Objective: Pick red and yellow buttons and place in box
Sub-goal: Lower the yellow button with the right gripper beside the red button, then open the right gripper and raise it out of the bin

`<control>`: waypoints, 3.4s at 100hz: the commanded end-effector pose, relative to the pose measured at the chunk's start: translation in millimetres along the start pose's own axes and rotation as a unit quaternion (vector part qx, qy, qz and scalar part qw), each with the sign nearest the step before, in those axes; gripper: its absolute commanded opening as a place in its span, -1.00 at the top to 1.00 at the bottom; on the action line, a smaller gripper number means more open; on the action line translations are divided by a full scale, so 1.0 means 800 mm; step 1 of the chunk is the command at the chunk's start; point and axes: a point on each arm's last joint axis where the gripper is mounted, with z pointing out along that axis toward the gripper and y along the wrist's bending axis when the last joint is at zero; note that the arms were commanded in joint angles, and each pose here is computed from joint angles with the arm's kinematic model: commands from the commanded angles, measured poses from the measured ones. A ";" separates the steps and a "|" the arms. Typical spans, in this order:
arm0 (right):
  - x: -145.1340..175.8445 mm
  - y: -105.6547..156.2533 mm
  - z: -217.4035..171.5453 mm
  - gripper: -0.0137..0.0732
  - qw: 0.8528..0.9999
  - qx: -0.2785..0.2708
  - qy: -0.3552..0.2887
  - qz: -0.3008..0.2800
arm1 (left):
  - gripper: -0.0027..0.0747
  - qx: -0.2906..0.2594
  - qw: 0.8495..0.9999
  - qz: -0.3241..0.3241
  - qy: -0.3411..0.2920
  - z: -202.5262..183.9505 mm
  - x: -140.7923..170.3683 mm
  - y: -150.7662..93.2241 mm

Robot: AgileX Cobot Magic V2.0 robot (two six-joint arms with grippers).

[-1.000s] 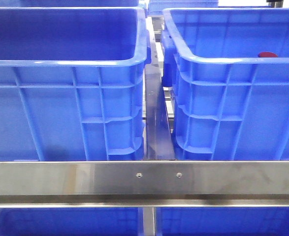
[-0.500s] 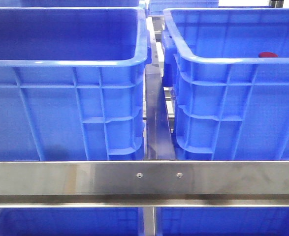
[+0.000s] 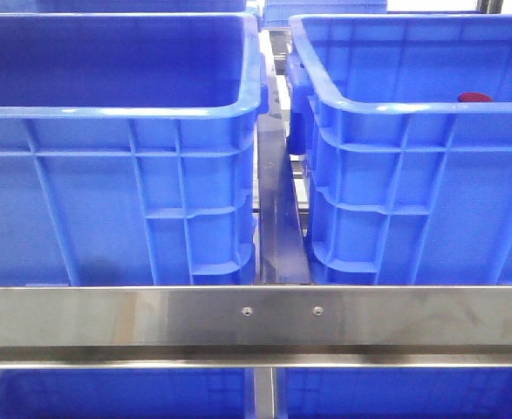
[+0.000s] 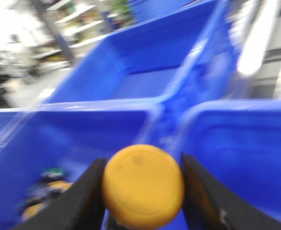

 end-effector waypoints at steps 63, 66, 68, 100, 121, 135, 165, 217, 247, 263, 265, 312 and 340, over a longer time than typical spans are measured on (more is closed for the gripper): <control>-0.034 -0.077 -0.042 0.24 0.944 0.319 -0.035 -0.078 | 0.98 0.006 0.999 -0.003 -0.043 -0.003 -0.015 -0.002; -0.034 -0.082 -0.043 0.24 0.943 0.323 -0.035 -0.076 | 0.98 0.006 0.999 -0.003 -0.043 -0.003 -0.015 -0.002; -0.035 -0.086 -0.045 0.24 0.942 0.327 -0.036 -0.074 | 0.98 0.006 0.999 -0.003 -0.043 -0.003 -0.015 -0.002; -0.018 -0.132 -0.035 0.24 0.946 0.319 -0.012 -0.052 | 0.98 0.006 0.999 -0.003 -0.043 -0.003 -0.015 -0.002; 0.001 -0.163 -0.005 0.24 0.947 0.318 0.022 -0.043 | 0.98 0.006 0.999 -0.003 -0.043 -0.003 -0.015 -0.002; 0.009 -0.181 0.012 0.24 0.946 0.320 0.036 -0.041 | 0.98 0.006 0.999 -0.003 -0.043 -0.003 -0.015 -0.002; 0.016 -0.208 0.039 0.24 0.945 0.321 0.048 -0.041 | 0.98 0.006 0.999 -0.003 -0.043 -0.003 -0.015 -0.002; 0.049 -0.232 0.057 0.19 0.942 0.325 0.084 -0.029 | 0.98 0.006 0.999 -0.003 -0.043 -0.003 -0.015 -0.002; 0.045 -0.229 0.056 -0.41 0.943 0.322 0.080 -0.031 | 0.98 0.006 0.999 -0.003 -0.043 -0.003 -0.015 -0.002; 0.033 -0.222 0.051 -0.45 0.943 0.324 0.068 -0.036 | 0.98 0.006 0.999 -0.003 -0.043 -0.003 -0.015 -0.002; 0.031 -0.221 0.050 -0.45 0.943 0.325 0.066 -0.037 | 0.98 0.006 0.999 -0.003 -0.043 -0.003 -0.015 -0.002; -0.038 -0.150 -0.007 -0.44 0.946 0.314 -0.018 -0.075 | 0.98 0.006 0.999 -0.003 -0.043 -0.003 -0.015 -0.002; -0.049 -0.084 -0.073 -0.44 0.947 0.301 -0.063 -0.095 | 0.98 0.006 0.999 -0.003 -0.043 -0.003 -0.015 -0.002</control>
